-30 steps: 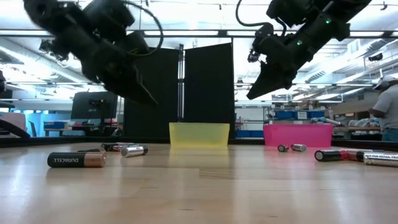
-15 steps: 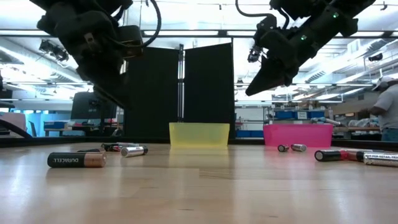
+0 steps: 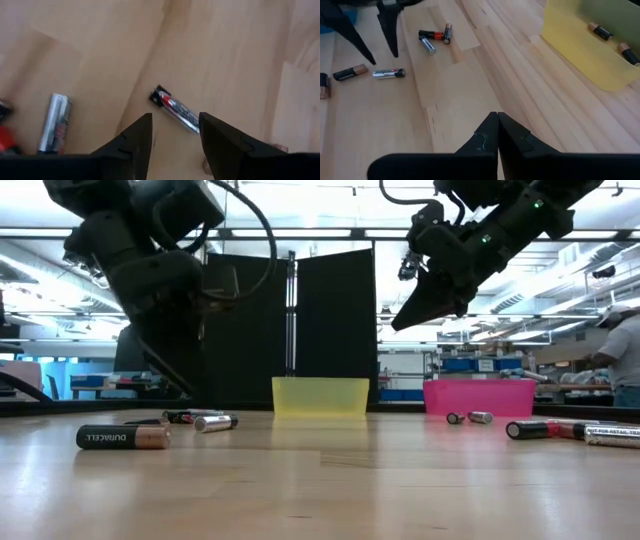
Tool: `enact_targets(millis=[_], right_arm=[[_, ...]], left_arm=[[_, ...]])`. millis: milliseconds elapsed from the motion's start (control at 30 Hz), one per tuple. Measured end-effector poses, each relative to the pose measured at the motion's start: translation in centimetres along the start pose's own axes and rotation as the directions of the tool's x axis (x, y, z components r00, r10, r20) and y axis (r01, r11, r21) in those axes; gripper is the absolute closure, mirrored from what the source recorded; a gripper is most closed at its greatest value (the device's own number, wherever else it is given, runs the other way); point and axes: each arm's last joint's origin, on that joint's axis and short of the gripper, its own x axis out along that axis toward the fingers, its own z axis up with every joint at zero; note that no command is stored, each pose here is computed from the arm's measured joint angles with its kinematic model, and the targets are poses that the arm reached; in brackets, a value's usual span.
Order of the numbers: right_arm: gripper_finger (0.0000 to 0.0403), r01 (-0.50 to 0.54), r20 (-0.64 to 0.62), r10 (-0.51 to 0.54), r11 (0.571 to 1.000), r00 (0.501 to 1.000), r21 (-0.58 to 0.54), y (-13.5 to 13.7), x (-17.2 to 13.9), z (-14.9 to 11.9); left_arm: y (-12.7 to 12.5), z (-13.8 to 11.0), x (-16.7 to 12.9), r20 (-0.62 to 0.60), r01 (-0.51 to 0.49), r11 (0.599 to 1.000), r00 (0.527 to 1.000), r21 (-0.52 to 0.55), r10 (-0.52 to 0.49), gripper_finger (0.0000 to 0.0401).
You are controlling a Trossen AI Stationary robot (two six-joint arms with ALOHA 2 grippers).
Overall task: Sort batteries
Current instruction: Put the silver battery into the red bin
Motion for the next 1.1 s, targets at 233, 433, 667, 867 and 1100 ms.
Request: enact_targets(millis=[233, 433, 667, 867, 1100], right_arm=[[0.0392, 0.000, -0.001, 0.000, 1.000, 1.000, -0.001, 0.0, 0.0, 0.0], [0.0391, 0.000, -0.001, 0.000, 1.000, 1.000, -0.002, 0.0, 0.0, 0.0], [0.0391, 0.000, -0.001, 0.000, 1.000, 1.000, -0.003, 0.0, 0.0, 0.0], [0.0391, 0.000, -0.001, 0.000, 1.000, 1.000, -0.004, 0.0, 0.0, 0.0], [0.0391, 0.000, -0.001, 0.000, 1.000, 1.000, -0.004, 0.0, 0.0, 0.0]], left_arm=[[-0.1, -0.2, 1.6, -0.011, 0.013, 1.000, 1.000, -0.019, -0.013, 0.0222], [-0.1, -0.4, 2.5, -0.016, 0.010, 1.000, 1.000, -0.024, -0.010, 0.0222], [0.1, -0.5, 2.6, -0.018, -0.019, 1.000, 1.000, -0.009, 0.019, 0.0238], [0.1, -1.0, 2.8, -0.049, -0.051, 0.995, 0.997, 0.085, 0.055, 0.0285], [0.0, -1.5, 3.5, -0.044, -0.074, 0.974, 0.995, 0.214, 0.085, 0.0309]])
